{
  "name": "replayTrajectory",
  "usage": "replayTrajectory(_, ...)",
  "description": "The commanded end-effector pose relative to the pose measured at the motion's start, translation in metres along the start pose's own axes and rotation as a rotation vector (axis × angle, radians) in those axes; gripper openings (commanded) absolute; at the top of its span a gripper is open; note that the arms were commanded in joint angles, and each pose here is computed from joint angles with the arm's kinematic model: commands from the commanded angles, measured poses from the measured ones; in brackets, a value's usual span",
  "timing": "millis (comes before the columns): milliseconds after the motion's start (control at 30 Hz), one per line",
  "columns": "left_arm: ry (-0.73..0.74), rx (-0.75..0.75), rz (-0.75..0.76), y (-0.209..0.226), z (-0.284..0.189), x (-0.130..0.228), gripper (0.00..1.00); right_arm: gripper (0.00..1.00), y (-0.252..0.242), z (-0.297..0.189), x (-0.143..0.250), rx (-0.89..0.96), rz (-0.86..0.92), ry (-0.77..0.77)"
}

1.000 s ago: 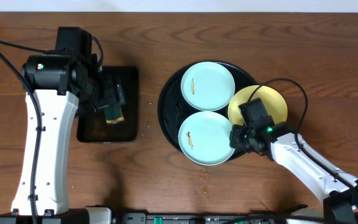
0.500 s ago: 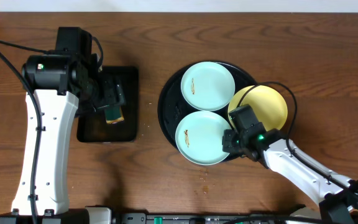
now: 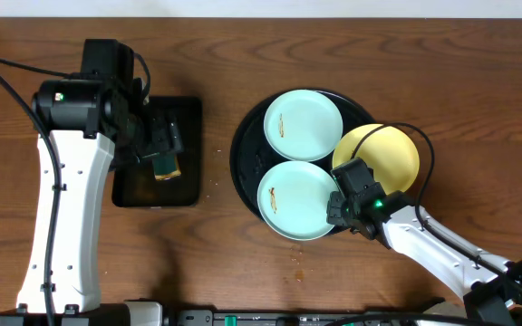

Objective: Clean dirty plates on tray and stack at the side
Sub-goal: 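Lower left gripper onto the green sponge in the black tray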

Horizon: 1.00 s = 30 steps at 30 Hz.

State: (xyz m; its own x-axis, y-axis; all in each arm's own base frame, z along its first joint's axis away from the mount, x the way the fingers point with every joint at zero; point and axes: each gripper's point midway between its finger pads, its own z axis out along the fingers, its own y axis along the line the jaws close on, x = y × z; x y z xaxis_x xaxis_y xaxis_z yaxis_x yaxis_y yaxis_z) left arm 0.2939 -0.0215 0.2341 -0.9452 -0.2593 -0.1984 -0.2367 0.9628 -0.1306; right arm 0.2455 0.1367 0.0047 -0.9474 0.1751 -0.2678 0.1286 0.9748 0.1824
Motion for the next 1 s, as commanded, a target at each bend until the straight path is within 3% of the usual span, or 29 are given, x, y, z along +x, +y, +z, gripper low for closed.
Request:
replayTrajectory(0, -0.008, -0.012, 0.012, 0.003, -0.002, -0.002, 0.83, 0.36, -0.004, 0.002, 0.003, 0.018, 0.012, -0.002)
replayTrajectory(33, -0.008, -0.012, 0.012, 0.003, -0.002, -0.002, 0.83, 0.31, -0.003, 0.002, 0.002, 0.016, 0.014, -0.004)
replayTrajectory(200, -0.008, -0.012, 0.012, 0.003, -0.002, -0.002, 0.83, 0.28, -0.003, 0.002, 0.001, 0.013, 0.101, -0.009)
replayTrajectory(367, -0.008, -0.012, 0.012, 0.003, -0.002, -0.002, 0.83, 0.38, -0.002, 0.002, 0.001, 0.007, 0.12, -0.005)
replayTrajectory(633, -0.008, -0.012, 0.012, 0.003, -0.002, -0.002, 0.83, 0.39, 0.005, 0.002, 0.001, -0.028, 0.161, 0.0)
replayTrajectory(733, -0.008, -0.012, 0.012, 0.003, -0.002, -0.002, 0.83, 0.33, 0.01, 0.001, 0.001, -0.054, 0.161, 0.007)
replayTrajectory(833, -0.005, -0.013, 0.012, 0.003, -0.002, -0.001, 0.83, 0.18, 0.01, 0.002, 0.001, -0.053, 0.161, 0.008)
replayTrajectory(967, -0.005, -0.013, 0.012, 0.003, -0.002, -0.001, 0.83, 0.12, 0.01, 0.002, 0.001, -0.05, 0.161, 0.005)
